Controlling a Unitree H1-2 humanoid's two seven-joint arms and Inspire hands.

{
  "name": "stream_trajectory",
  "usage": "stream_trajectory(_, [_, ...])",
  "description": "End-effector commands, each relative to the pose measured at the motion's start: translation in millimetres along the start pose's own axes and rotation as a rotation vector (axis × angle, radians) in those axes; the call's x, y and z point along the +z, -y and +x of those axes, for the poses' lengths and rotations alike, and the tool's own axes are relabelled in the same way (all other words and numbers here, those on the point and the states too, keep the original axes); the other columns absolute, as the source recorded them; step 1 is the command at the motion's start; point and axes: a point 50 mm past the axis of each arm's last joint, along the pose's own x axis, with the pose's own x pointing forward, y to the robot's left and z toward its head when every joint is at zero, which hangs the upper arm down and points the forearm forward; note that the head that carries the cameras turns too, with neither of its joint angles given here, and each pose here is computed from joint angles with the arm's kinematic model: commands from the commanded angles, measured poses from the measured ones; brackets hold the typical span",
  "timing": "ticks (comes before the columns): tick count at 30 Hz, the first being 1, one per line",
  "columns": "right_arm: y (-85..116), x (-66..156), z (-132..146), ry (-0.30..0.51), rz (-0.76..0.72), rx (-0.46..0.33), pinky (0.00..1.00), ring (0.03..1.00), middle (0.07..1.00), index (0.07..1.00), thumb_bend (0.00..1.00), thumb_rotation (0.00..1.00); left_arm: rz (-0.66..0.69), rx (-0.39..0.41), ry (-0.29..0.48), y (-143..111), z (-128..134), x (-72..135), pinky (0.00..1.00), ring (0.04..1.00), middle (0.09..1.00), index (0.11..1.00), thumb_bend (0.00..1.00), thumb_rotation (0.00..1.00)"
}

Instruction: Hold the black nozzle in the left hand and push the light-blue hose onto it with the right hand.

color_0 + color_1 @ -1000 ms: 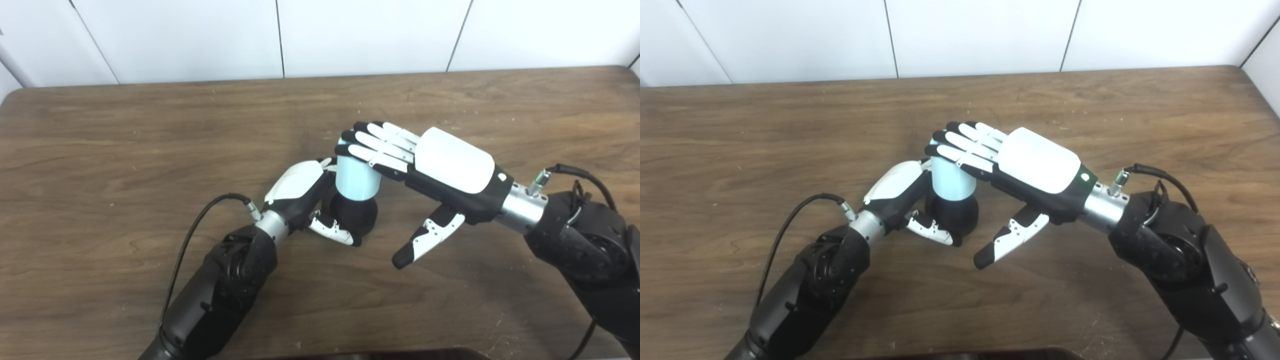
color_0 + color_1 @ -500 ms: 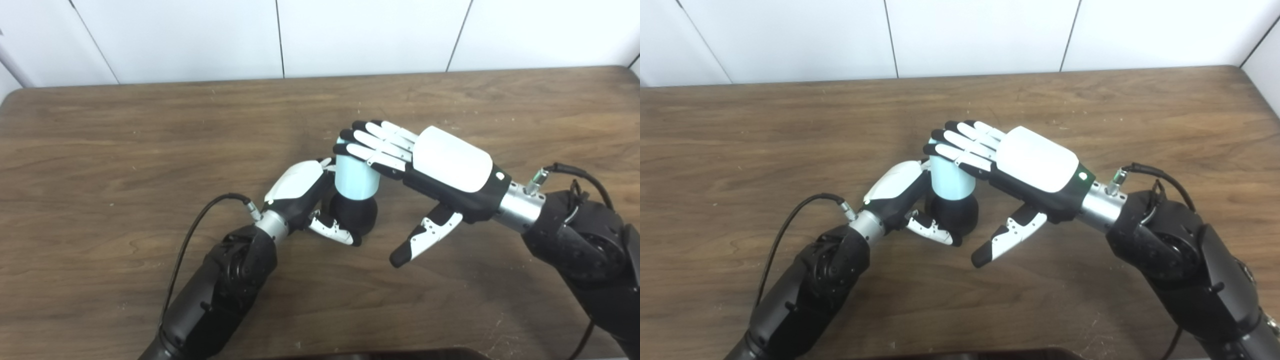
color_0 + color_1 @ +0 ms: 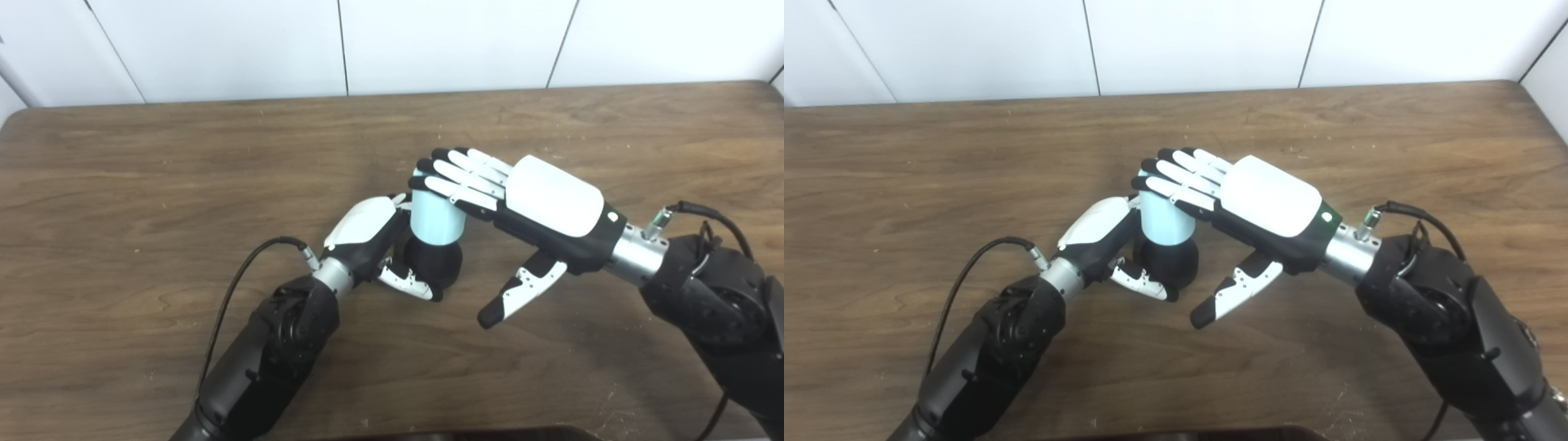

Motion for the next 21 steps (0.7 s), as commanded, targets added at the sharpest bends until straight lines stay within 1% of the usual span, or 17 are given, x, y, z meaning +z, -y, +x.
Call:
stream_trajectory(1, [-22, -11, -11, -0.069, 0.022, 0.183, 1.00, 1.000, 1.000, 0.962, 0.67, 1.00, -0.021, -0.190, -0.167, 36, -12, -34, 1.00, 0.995, 0.870, 0.481, 0.52, 0.04])
stream_trajectory(5, [-23, -10, -14, -0.076, 0.029, 0.189, 1.00, 1.000, 1.000, 0.962, 0.67, 1.00, -0.023, -0.189, -0.167, 38, -13, -34, 1.00, 0.995, 0.870, 0.481, 0.52, 0.04])
stream_trajectory(8, [-29, -10, -15, -0.084, 0.038, 0.197, 1.00, 1.000, 1.000, 0.962, 0.67, 1.00, -0.020, -0.192, -0.165, 39, -13, -34, 1.00, 0.994, 0.870, 0.481, 0.52, 0.04])
stream_trajectory(21, [-37, -7, -15, -0.091, 0.051, 0.204, 1.00, 1.000, 1.000, 0.962, 0.67, 1.00, -0.012, -0.197, -0.160, 38, -14, -34, 1.00, 0.994, 0.869, 0.481, 0.52, 0.04])
